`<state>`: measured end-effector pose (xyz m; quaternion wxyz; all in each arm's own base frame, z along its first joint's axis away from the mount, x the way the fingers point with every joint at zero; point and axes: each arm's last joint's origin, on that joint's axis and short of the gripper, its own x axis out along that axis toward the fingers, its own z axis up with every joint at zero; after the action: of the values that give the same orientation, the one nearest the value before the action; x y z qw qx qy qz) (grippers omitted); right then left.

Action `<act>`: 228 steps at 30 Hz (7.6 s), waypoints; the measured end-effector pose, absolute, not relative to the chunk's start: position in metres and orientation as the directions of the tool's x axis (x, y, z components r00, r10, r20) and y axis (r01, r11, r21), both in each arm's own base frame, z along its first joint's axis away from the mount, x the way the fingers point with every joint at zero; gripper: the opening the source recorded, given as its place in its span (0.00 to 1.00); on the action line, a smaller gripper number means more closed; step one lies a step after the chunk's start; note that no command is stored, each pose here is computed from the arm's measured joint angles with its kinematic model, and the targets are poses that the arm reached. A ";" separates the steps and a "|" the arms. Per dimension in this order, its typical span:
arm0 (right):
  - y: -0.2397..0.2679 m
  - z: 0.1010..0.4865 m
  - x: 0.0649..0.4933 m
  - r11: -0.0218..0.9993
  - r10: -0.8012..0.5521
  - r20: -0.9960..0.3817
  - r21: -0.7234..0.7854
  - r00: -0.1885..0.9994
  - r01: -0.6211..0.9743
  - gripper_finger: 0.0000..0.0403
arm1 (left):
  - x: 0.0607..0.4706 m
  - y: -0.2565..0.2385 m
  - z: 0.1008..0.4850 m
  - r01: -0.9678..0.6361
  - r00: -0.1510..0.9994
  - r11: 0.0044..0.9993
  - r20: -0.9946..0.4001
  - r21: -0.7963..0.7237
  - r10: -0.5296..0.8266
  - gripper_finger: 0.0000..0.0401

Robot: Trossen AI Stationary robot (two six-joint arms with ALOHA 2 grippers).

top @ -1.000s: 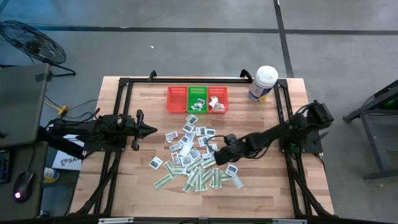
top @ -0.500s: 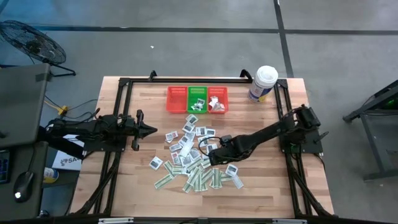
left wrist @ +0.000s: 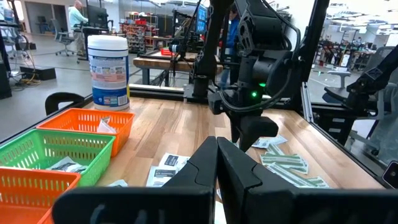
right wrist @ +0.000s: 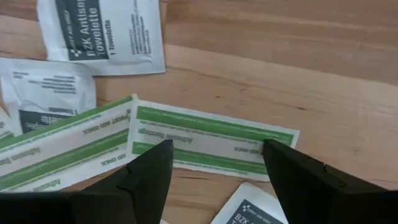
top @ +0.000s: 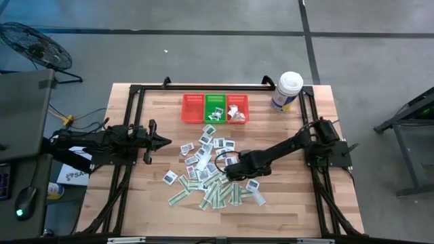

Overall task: Pick & Place First Aid Supplies
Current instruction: Put the bandage pack into the right orange bin

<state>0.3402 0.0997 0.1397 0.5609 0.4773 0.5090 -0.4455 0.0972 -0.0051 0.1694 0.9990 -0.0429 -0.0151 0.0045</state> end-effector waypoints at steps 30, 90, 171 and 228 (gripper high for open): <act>0.098 0.140 0.332 0.286 -0.019 -1.000 0.010 0.016 0.958 0.04 | 0.097 -0.005 0.169 -0.008 0.999 0.996 0.030 -0.086 0.011 0.00; -0.182 0.203 0.312 0.965 -0.114 -0.889 0.008 0.443 0.264 0.07 | 0.097 -0.005 0.169 -0.008 0.999 0.996 0.030 -0.086 0.011 0.00; 0.034 0.240 0.315 0.731 -0.086 -0.948 0.149 0.307 0.666 0.55 | 0.097 -0.005 0.169 -0.008 0.999 0.996 0.030 -0.086 0.010 0.00; 0.109 0.136 0.364 0.429 0.034 -0.999 0.036 0.024 0.902 0.53 | 0.097 -0.005 0.169 -0.008 0.999 0.996 0.030 -0.086 0.010 0.00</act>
<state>0.3644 0.1090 0.1365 0.5984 0.3923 0.5971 -0.3627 0.0972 -0.0051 0.1694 0.9989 -0.0430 -0.0153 0.0045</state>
